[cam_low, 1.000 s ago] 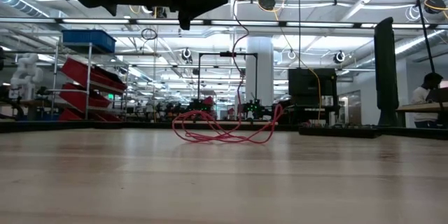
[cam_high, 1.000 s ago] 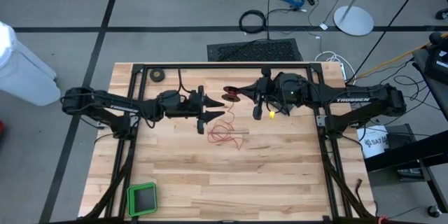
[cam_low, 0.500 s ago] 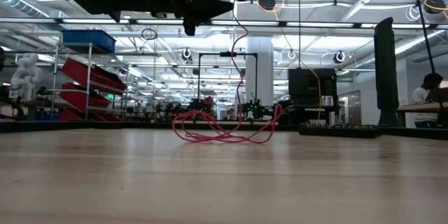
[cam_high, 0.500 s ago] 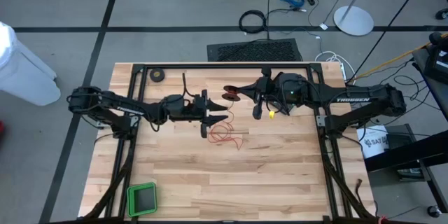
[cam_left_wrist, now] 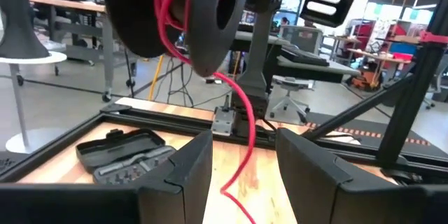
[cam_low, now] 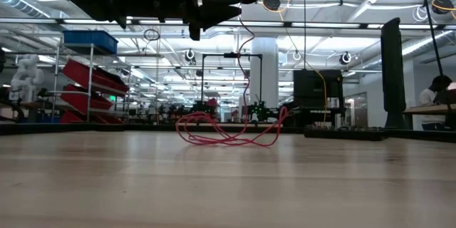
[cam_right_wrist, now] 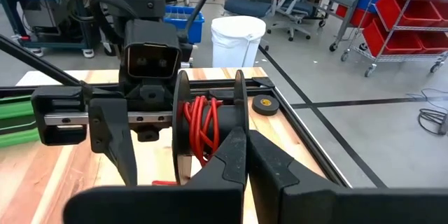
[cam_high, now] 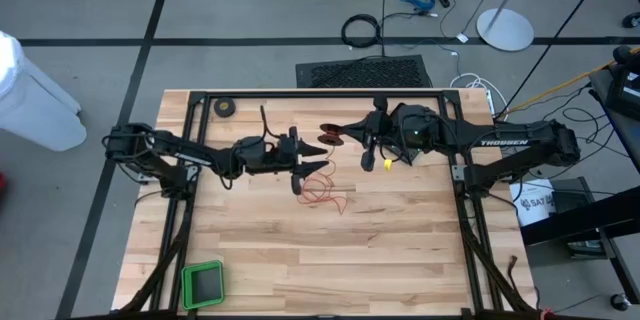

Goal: Coil cords
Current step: Uncoil the red wire from the spool

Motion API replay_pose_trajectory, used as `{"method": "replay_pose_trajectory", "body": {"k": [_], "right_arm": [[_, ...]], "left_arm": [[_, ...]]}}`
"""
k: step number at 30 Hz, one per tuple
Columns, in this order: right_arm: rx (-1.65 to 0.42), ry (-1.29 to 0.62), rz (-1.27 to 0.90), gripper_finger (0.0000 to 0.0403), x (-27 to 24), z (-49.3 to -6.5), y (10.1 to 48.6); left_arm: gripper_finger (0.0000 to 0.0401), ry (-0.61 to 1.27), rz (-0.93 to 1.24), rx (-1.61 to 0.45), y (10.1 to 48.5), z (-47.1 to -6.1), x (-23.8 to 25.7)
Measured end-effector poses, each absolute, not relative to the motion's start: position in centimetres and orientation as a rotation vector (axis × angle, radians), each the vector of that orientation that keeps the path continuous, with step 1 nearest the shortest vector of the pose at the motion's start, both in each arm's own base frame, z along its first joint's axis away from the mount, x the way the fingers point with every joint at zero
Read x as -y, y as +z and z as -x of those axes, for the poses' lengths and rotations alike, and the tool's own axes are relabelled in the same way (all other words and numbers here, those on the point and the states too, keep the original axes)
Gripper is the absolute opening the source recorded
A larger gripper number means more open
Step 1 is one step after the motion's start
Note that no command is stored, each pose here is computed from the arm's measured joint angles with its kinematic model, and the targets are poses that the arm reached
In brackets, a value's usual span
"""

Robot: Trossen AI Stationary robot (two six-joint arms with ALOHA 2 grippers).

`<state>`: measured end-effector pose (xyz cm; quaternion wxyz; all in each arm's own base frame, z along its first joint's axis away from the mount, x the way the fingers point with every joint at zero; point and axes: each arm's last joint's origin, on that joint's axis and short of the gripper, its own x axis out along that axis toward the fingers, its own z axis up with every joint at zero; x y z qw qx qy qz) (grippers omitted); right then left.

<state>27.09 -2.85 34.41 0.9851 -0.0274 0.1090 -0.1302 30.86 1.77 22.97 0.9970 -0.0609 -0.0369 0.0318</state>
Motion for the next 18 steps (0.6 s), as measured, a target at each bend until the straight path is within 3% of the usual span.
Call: {"method": "replay_pose_trajectory", "body": {"k": [13, 18], "right_arm": [[-0.216, -0.262, 0.055, 0.0, 2.85, -27.1, 34.43], [-0.209, -0.261, 0.058, 0.0, 2.85, -27.11, 34.5]], "left_arm": [[0.0163, 0.071, 0.15, 0.065, 22.87, -30.87, -1.79], [0.0143, 0.075, 0.152, 0.065, 22.87, -30.87, -1.81]]}}
